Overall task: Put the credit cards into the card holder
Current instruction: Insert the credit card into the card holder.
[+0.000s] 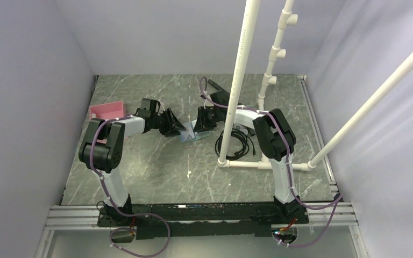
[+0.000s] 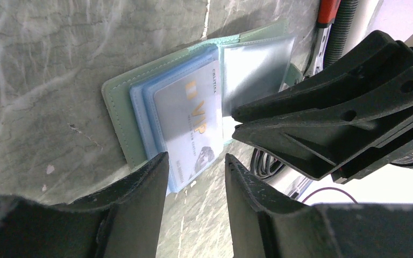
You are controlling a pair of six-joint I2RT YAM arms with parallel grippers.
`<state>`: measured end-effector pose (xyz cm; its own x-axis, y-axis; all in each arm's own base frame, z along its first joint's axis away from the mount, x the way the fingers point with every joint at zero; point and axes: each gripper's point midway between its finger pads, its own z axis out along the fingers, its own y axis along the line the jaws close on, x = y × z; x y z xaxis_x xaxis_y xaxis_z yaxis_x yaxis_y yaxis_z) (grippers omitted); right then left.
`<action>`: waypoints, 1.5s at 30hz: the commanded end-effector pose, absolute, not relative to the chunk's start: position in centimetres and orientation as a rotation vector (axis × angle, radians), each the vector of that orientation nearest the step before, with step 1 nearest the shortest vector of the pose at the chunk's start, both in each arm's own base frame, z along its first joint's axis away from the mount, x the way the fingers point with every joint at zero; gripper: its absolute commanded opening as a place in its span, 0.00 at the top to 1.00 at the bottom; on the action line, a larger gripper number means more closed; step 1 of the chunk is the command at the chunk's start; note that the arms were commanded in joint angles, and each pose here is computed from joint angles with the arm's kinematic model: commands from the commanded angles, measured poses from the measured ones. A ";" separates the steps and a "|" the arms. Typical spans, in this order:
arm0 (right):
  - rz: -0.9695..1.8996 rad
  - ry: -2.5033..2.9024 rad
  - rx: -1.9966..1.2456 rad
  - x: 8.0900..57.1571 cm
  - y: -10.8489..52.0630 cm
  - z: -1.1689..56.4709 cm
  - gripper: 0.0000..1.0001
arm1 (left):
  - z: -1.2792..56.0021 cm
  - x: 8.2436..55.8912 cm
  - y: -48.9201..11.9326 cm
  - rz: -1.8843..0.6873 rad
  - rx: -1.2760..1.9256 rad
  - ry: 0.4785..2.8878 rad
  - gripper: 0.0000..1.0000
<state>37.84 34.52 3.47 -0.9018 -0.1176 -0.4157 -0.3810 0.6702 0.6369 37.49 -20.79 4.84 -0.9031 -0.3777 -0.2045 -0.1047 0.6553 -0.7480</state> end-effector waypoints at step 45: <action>1.161 2.527 -0.388 36.7 35.4 4.7 0.71 | 6.1 36.5 -20.4 -1.088 -0.398 2.467 0.49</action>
<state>37.08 35.27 2.91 -0.9120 -0.1188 -0.3927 -0.3683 0.6586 0.6562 36.35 -20.24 4.73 -0.8839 -0.4166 -0.2124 -0.1315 0.6574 -0.7420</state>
